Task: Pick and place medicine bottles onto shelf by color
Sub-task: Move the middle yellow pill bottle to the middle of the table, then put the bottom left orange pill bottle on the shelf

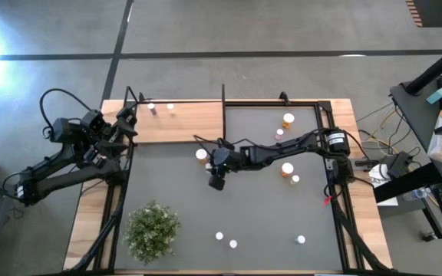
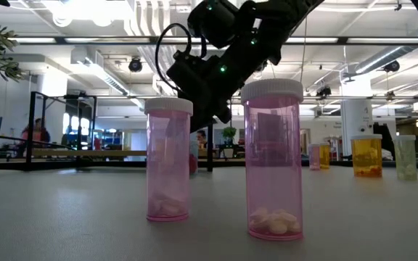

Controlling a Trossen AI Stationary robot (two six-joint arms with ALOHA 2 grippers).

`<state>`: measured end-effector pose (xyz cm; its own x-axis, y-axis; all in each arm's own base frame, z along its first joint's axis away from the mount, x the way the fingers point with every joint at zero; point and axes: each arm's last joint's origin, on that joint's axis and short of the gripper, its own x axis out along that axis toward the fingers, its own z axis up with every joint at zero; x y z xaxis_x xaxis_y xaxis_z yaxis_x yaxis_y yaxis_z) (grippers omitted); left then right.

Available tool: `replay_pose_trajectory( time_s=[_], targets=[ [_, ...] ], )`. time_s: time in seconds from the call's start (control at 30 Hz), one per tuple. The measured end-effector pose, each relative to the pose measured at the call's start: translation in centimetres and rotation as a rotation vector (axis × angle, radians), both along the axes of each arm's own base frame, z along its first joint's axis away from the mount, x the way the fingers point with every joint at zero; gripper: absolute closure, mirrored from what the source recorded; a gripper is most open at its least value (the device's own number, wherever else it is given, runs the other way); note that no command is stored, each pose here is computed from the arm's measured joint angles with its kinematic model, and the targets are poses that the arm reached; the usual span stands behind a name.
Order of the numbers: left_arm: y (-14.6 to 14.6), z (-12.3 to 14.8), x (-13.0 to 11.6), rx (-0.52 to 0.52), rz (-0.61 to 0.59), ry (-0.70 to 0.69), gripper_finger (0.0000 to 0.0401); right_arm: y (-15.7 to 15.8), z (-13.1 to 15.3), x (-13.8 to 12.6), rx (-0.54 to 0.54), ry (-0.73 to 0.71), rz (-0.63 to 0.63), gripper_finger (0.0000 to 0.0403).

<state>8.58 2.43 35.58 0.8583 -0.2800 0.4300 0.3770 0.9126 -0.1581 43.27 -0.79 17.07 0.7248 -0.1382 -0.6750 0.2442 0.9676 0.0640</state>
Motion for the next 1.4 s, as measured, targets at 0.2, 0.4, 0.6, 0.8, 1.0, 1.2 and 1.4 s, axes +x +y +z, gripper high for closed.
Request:
replay_pose_trajectory(
  time_s=[0.2, 0.4, 0.6, 0.8, 1.0, 1.2, 1.4],
  targets=[
    [0.0, 0.0, 0.0, 0.0, 0.0, 0.0, 0.0208, -0.1, -0.7, -0.4, 0.001, 0.023, -0.004, 0.0281],
    [0.0, 0.0, 0.0, 0.0, 0.0, 0.001, 0.0208, -0.2, -0.7, -0.4, -0.001, 0.023, -0.004, 0.0282],
    [0.0, 0.0, 0.0, 0.0, 0.0, 0.001, 0.0208, -0.2, -0.8, -0.5, -0.008, 0.028, 0.003, 0.0276],
    [0.0, 0.0, 0.0, 0.0, 0.0, 0.001, 0.0208, -0.2, -0.8, -0.5, -0.019, 0.032, 0.013, 0.0271],
    [0.0, 0.0, 0.0, 0.0, 0.001, 0.001, 0.0208, -0.2, -0.8, -0.5, -0.021, 0.033, 0.014, 0.0245],
    [0.0, 0.0, 0.1, 0.0, 0.0, 0.001, 0.0208, -0.2, -0.5, -0.3, -0.019, 0.026, 0.013, 0.021],
    [0.2, -0.1, 0.4, -0.007, 0.0, 0.015, 0.0208, -0.2, 2.2, -0.1, -0.017, 0.072, 0.013, 0.0191]
  ],
)
